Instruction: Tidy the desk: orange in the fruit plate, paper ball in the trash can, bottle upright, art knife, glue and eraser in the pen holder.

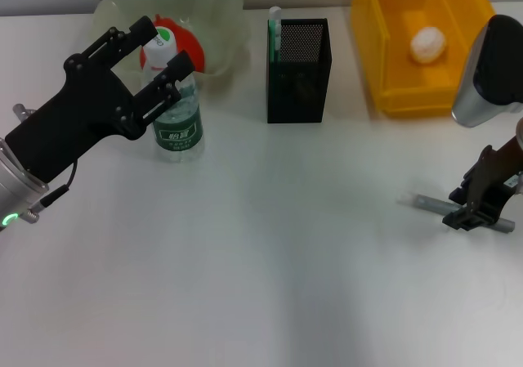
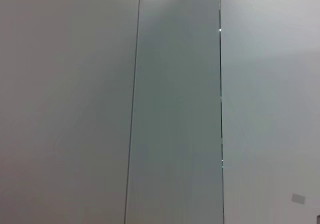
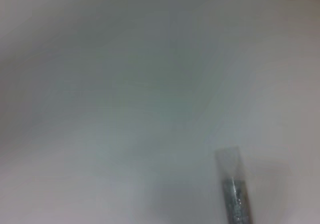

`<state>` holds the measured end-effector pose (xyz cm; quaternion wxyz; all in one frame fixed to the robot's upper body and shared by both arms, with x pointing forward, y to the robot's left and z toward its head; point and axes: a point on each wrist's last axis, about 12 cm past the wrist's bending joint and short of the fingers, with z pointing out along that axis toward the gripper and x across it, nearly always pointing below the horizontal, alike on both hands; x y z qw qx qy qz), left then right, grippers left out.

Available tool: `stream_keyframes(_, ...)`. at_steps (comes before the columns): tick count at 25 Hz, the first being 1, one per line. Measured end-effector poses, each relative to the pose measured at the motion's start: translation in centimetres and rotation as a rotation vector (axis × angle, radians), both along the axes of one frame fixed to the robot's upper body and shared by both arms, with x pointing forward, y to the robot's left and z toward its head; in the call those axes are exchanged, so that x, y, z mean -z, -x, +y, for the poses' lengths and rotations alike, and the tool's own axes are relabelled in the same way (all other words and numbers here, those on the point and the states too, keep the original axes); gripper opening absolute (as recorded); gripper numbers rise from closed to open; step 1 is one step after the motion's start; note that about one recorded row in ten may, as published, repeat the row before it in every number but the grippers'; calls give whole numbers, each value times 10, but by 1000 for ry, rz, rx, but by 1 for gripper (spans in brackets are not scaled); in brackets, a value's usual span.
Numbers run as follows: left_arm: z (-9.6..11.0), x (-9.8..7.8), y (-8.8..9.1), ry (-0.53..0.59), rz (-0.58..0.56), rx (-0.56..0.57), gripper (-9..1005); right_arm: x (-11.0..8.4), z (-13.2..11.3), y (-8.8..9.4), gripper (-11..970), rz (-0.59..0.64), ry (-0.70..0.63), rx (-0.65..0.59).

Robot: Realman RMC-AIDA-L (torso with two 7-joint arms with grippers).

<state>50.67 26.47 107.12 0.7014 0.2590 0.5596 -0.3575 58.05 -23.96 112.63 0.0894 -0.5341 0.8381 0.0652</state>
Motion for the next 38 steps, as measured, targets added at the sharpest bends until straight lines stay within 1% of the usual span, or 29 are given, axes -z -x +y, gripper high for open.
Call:
stream_keyframes(5, 0, 0, 0, 2, -1, -2, 662, 2, -1, -2, 358, -5, 21, 1)
stream_keyframes(15, -2, 0, -2, 3, 2, 1, 662, 3, -1, -3, 356, -9, 25, 1)
stream_keyframes(20, -2, 0, -2, 5, 2, 2, 662, 8, 0, -3, 267, 14, 27, -3)
stream_keyframes(27, -2, 0, -1, 6, 3, 1, 662, 8, 1, -3, 231, 15, 25, -2)
stream_keyframes(31, -2, 0, -1, 6, 4, 1, 662, 7, 0, -3, 169, 14, 16, 4)
stream_keyframes(32, -2, 0, -1, 6, 4, 0, 662, 7, 0, -3, 166, 14, 16, 4)
stream_keyframes(34, -2, 0, -1, 6, 5, 0, 662, 5, 1, -4, 161, -2, -3, 8)
stream_keyframes(35, -1, 1, 0, 6, 5, 0, 662, 0, 2, -5, 158, -33, -59, 27)
stream_keyframes(36, -1, 1, 0, 6, 5, 0, 662, 0, 2, -5, 155, -33, -59, 27)
stream_keyframes(37, -1, 1, 0, 6, 5, -1, 662, -10, -1, -9, 152, -96, -176, 76)
stream_keyframes(38, -1, 1, 0, 6, 6, -2, 662, -10, -1, -9, 150, -96, -176, 76)
